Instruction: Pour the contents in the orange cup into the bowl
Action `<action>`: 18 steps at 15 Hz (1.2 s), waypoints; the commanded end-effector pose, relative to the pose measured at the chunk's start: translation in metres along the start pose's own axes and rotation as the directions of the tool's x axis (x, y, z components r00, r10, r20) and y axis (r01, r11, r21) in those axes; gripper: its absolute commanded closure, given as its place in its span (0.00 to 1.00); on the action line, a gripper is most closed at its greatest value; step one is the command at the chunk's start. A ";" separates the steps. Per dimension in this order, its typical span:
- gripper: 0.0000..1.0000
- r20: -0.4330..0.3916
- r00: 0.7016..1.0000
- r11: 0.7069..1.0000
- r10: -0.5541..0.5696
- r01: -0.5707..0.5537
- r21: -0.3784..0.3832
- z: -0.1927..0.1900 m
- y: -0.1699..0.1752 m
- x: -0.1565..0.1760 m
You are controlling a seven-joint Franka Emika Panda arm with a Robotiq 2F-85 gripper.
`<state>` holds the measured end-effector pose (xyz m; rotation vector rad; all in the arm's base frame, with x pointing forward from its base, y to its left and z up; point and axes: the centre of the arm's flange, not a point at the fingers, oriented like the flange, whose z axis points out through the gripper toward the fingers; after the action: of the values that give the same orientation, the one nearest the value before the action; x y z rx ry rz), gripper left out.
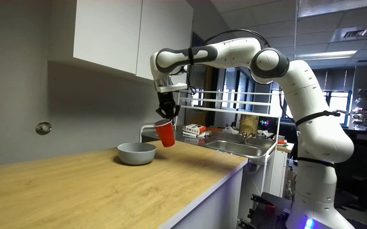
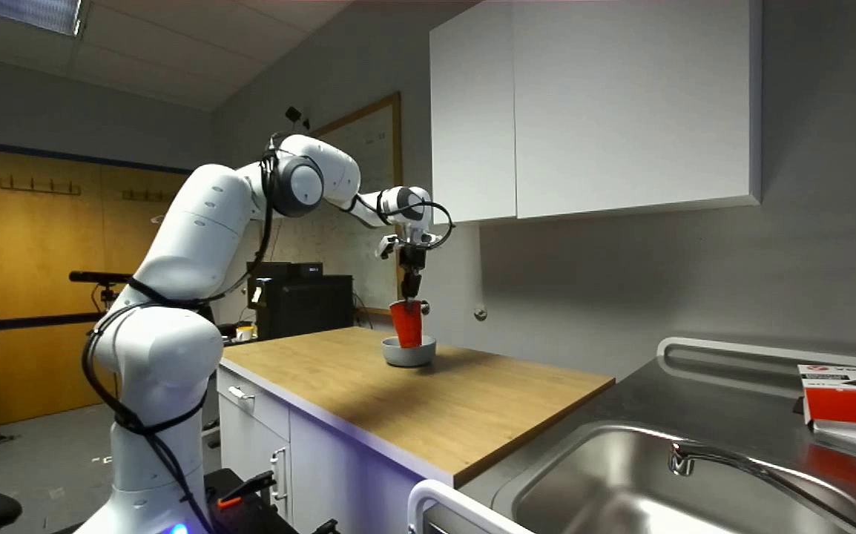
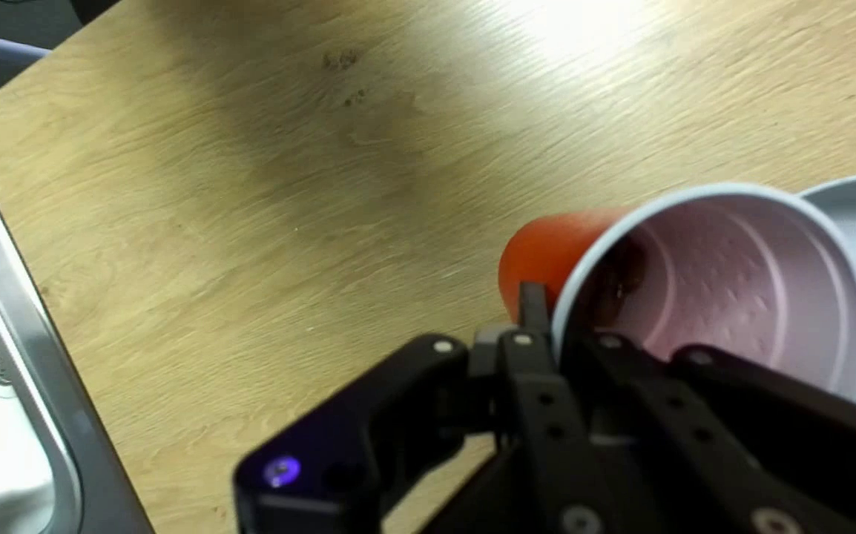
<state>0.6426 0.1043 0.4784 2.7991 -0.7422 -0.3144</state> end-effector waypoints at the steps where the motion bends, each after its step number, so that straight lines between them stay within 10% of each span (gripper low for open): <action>1: 0.96 -0.027 0.998 0.988 0.065 -0.068 -0.137 -0.030 -0.051 0.021; 9: 0.96 -0.200 0.975 0.890 0.100 -0.178 -0.420 -0.037 -0.107 -0.013; 18: 0.96 -0.329 0.938 0.820 0.113 -0.275 -0.503 -0.036 -0.160 -0.014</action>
<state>0.6551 0.2283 0.4518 2.1738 -0.6871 -0.0923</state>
